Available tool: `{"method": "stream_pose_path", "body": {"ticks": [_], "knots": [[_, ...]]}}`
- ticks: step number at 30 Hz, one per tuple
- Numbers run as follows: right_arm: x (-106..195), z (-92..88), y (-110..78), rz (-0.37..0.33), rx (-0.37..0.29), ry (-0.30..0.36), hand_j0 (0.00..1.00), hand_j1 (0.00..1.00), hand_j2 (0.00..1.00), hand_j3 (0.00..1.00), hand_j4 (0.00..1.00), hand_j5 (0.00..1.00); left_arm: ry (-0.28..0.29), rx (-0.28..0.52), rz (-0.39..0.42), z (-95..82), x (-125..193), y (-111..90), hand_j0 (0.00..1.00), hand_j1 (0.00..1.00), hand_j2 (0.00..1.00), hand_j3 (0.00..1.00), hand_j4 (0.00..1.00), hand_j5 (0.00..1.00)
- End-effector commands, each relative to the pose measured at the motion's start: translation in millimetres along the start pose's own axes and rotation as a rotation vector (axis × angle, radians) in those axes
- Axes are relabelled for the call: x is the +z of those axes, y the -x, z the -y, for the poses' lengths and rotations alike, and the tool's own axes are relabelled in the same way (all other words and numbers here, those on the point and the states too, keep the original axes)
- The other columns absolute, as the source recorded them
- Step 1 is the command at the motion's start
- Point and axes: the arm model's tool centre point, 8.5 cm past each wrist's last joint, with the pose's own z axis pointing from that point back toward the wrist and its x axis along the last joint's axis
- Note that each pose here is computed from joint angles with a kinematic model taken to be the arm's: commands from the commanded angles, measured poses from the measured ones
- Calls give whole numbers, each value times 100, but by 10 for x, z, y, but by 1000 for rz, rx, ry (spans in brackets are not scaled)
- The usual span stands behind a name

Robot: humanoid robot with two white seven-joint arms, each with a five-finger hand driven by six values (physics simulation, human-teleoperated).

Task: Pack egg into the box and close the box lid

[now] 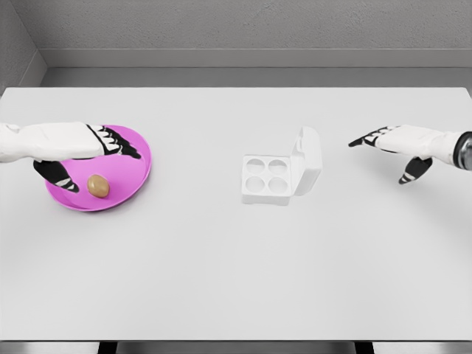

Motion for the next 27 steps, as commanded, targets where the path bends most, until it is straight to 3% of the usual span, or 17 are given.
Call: {"method": "stream_pose_path", "body": {"ticks": [1, 7, 16, 19, 27], "knots": [[13, 32, -52, 24, 19, 9, 100, 100, 100, 100, 100, 100, 8, -3, -20, 22, -12, 54, 100, 100, 100, 100, 100, 100], [59, 14, -24, 15, 24, 1, 100, 100, 100, 100, 100, 100, 10, 23, -6, 103, -123, 55, 100, 100, 100, 100, 100, 100], [125, 55, -138, 37, 65, 4, 100, 100, 100, 100, 100, 100, 12, 97, -50, 239, -215, 289, 100, 100, 100, 100, 100, 100], [182, 34, -138, 33, 78, -6, 100, 100, 100, 100, 100, 100, 27, 97, -49, 313, -311, 286, 100, 100, 100, 100, 100, 100], [180, 29, -141, 31, 76, -6, 100, 100, 100, 100, 100, 100, 25, 133, -88, 373, -270, 439, 100, 100, 100, 100, 100, 100]]}}
